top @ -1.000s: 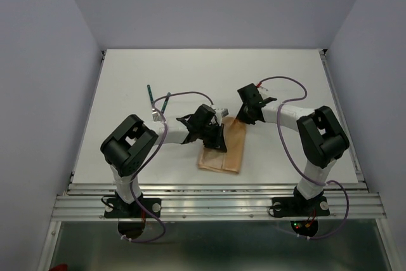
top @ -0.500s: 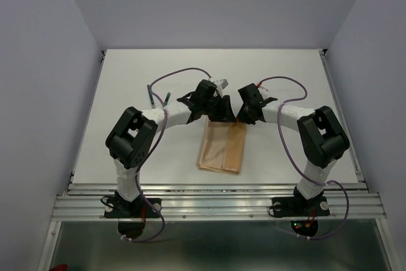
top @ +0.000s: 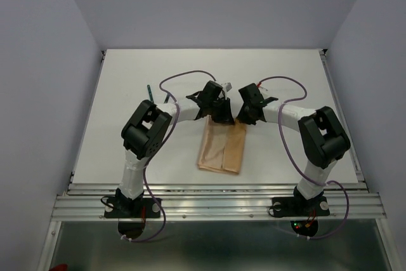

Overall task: Fold the napkin into a case and place the utensils inside
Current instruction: Smooth out the 2/3-rectangle-folded napkin at the center of the board.

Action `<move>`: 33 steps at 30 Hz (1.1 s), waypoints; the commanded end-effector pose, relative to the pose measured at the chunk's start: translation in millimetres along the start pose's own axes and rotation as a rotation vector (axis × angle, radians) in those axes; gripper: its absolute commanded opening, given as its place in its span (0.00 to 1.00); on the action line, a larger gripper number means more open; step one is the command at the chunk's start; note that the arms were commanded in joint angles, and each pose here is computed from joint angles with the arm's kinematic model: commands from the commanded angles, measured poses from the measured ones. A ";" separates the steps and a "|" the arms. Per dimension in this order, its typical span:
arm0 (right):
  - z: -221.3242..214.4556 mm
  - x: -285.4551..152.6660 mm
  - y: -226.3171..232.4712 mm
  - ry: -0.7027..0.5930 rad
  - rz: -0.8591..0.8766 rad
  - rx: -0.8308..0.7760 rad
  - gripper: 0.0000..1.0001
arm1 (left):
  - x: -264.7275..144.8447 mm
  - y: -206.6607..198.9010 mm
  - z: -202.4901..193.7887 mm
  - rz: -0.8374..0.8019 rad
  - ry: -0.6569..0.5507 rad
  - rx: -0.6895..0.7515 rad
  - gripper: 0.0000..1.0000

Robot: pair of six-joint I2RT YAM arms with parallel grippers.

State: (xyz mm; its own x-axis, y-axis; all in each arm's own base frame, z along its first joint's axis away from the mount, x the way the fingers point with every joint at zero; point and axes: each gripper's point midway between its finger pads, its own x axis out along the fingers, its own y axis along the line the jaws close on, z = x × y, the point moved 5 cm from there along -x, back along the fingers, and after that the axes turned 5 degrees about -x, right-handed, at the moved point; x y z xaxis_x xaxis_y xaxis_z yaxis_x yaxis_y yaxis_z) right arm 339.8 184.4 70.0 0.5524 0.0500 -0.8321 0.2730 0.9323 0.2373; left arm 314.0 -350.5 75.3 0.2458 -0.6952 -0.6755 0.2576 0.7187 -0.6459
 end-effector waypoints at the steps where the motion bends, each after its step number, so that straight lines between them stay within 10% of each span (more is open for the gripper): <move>1: 6.4 -17.3 3.7 -0.010 0.026 -0.014 0.01 | -4.4 -21.7 25.9 -0.045 -0.064 0.040 0.21; 33: 14.5 -21.0 13.0 -0.016 0.062 -0.055 0.01 | 18.4 11.8 29.3 0.107 -0.047 0.014 0.00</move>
State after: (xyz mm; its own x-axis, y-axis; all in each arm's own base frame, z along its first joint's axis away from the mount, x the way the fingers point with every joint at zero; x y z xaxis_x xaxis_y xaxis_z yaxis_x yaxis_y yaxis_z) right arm 331.1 185.7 82.2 0.5371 0.0962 -0.8380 0.2205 0.9429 0.2495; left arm 342.6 -354.3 64.6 0.3151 -0.6140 -0.7237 0.2034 0.7885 -0.5804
